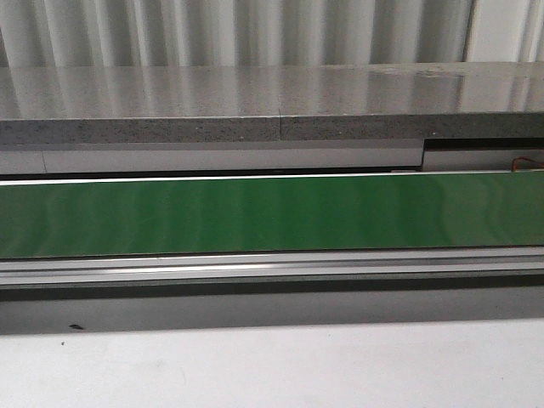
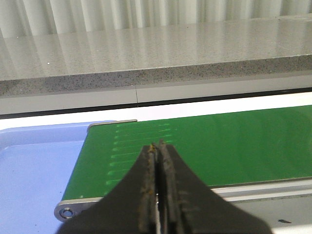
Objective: Move button from right to left
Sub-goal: 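Lift the button and set it upright on the conveyor belt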
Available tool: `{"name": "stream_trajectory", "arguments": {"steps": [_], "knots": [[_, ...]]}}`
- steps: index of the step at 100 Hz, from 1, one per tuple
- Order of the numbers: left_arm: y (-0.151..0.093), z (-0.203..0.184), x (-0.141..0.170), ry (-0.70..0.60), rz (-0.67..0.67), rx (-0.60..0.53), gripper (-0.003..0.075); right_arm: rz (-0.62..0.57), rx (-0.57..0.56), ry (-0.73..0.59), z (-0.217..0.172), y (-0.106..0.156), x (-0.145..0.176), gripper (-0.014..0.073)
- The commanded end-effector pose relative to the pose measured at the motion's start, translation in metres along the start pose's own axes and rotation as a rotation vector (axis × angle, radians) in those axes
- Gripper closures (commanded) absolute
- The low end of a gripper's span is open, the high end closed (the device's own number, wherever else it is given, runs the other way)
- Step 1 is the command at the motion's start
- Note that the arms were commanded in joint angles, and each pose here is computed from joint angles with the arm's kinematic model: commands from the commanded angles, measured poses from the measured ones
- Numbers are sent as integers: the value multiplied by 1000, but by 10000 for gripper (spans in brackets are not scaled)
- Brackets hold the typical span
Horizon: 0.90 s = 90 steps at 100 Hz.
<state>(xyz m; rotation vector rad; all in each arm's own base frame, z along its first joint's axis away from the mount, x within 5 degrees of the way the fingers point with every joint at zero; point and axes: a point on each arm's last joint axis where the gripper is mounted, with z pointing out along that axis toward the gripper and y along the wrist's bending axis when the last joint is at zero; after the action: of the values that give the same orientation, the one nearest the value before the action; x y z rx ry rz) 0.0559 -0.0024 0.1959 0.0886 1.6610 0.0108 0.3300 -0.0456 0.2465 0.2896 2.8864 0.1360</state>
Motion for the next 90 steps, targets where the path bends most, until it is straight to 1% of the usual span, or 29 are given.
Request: {"name": "stream_trajectory", "arguments": {"steps": [1, 23, 28, 35, 38, 40, 45, 47, 52, 60, 64, 80, 90], "knots": [[0, 0, 4, -71, -17, -1, 741, -89, -14, -120, -33, 15, -1, 2], [0, 0, 4, -71, -17, -1, 741, -242, -13, -228, -62, 46, 10, 5], [0, 0, 4, -71, -17, -1, 741, -275, 1, -245, -67, 50, 14, 32], [0, 0, 4, -71, -17, -1, 741, -318, 20, -276, -73, 55, 20, 132], [0, 0, 4, -71, -17, -1, 741, -333, 28, -285, -75, 56, 24, 202], [0, 0, 4, -71, -17, -1, 741, -341, 27, -296, -77, 58, 26, 233], [0, 0, 4, -71, -17, -1, 741, -354, 28, -311, -80, 59, 33, 365], [0, 0, 4, -71, -17, -1, 741, -357, 26, -323, -82, 59, 36, 399], [0, 0, 4, -71, -17, -1, 741, -360, 22, -345, -85, 59, 43, 526], [0, 0, 4, -71, -17, -1, 741, -365, 15, -394, -94, 57, 55, 668], [0, 0, 4, -71, -17, -1, 741, -364, 11, -416, -99, 56, 61, 658], [0, 0, 4, -71, -17, -1, 741, -366, 6, -491, -115, 50, 89, 663], [0, 0, 4, -71, -17, -1, 741, -366, -1, -574, -128, 45, 108, 663]]}}
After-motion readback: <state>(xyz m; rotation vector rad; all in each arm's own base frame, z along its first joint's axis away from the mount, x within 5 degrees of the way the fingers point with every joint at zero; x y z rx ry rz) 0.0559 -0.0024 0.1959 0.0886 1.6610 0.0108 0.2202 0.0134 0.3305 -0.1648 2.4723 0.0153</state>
